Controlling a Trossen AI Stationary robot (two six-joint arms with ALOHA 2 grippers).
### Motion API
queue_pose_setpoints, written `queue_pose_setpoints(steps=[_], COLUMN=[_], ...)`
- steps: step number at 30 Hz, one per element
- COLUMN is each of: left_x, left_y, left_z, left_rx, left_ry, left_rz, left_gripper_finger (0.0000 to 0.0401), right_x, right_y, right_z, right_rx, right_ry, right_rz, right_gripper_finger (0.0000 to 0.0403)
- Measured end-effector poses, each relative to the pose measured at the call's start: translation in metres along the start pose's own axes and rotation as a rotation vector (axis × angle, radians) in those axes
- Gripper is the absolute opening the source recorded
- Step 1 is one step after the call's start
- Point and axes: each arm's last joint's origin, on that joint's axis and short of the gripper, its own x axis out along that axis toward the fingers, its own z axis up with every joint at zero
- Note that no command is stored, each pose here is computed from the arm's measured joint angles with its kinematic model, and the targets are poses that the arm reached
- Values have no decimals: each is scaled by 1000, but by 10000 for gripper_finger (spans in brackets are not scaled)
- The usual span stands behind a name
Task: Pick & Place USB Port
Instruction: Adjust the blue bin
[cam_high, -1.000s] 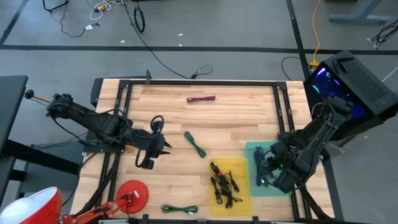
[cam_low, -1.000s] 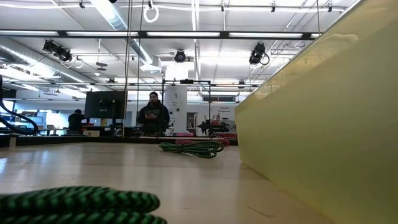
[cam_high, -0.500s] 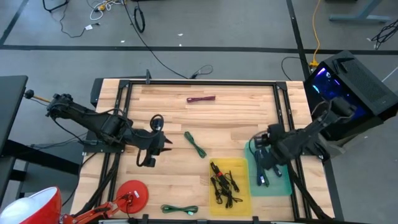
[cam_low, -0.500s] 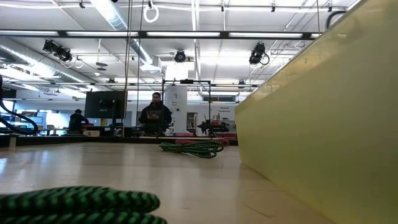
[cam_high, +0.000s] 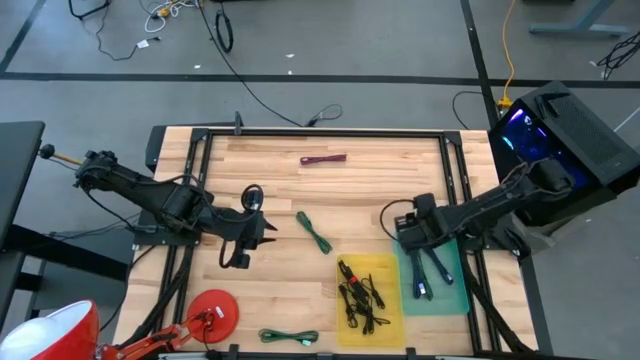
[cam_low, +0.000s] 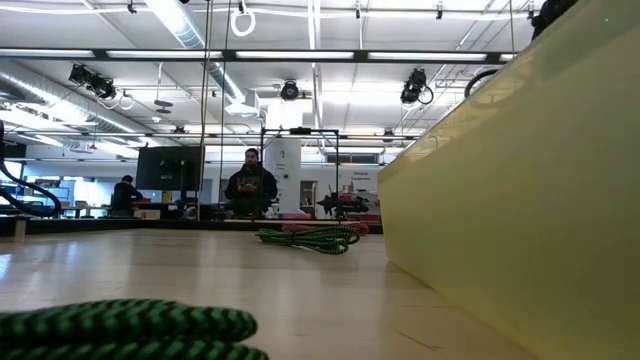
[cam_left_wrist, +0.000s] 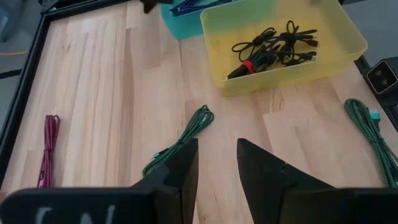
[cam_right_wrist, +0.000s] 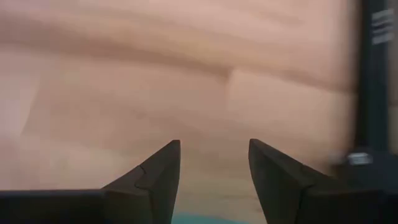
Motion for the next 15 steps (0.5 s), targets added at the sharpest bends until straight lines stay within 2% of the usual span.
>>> queue_pose_setpoints(steps=[8, 12, 15], left_x=[0, 0, 0], left_y=[0, 0, 0], left_z=[0, 0, 0], left_rx=[1, 1, 0], left_ry=[4, 4, 4], left_rz=[0, 0, 0], left_gripper_finger=[115, 115, 115], right_x=[19, 19, 18], right_y=[5, 2, 3], right_z=[-16, -21, -22], right_rx=[1, -28, -2], right_ry=[143, 180, 193], right_rz=[123, 119, 124], right_gripper_finger=[190, 190, 190])
